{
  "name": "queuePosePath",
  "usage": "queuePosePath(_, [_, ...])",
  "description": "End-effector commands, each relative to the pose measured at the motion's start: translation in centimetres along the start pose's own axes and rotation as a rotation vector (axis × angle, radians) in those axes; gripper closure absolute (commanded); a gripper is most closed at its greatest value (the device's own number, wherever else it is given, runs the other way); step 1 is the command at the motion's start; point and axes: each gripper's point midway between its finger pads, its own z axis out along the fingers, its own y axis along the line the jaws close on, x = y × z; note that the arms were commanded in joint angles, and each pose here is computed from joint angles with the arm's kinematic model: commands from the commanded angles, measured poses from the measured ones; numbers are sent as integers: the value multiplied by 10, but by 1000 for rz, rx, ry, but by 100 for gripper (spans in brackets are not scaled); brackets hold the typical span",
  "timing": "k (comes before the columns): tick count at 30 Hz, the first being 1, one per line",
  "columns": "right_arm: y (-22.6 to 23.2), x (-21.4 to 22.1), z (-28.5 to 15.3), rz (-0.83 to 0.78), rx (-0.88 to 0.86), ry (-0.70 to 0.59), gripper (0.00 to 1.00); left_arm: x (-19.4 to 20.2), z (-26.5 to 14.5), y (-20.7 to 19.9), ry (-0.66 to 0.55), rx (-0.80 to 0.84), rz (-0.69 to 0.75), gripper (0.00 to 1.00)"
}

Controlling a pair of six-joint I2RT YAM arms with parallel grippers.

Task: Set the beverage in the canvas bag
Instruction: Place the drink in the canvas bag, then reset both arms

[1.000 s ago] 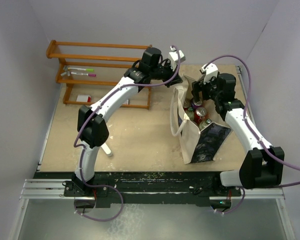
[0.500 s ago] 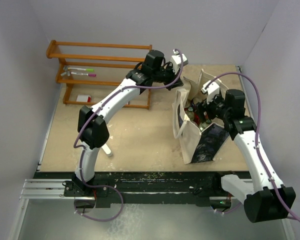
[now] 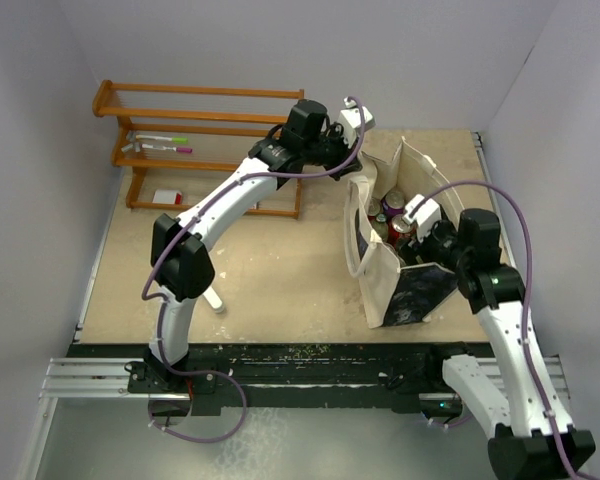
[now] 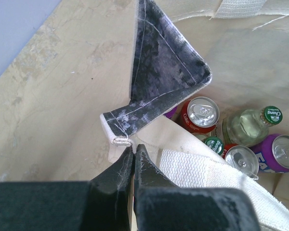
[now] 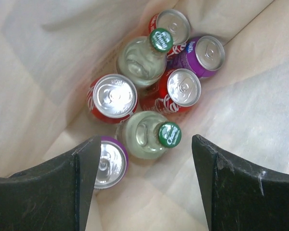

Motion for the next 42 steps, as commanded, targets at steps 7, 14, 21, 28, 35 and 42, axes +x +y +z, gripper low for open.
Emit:
queuePosePath(7, [30, 34, -10, -169, -77, 28, 18, 10, -20, -11, 52, 3, 26, 96])
queuePosePath(14, [0, 2, 5, -27, -5, -9, 16, -5, -28, -13, 21, 4, 64, 91])
queuePosePath(21, [-55, -69, 9, 115, 129, -152, 14, -42, -42, -19, -65, 7, 81, 64])
queuePosePath(28, [-101, -134, -14, 276, 247, -246, 12, -90, -74, -22, -175, -32, 76, 32])
queuePosePath(35, [-164, -169, -62, 426, 551, -294, 7, -120, -146, 15, -247, -261, 70, 14])
queuePosePath(42, [-207, -161, -96, 477, 820, -212, 0, -94, -246, 85, -212, -637, -6, 1])
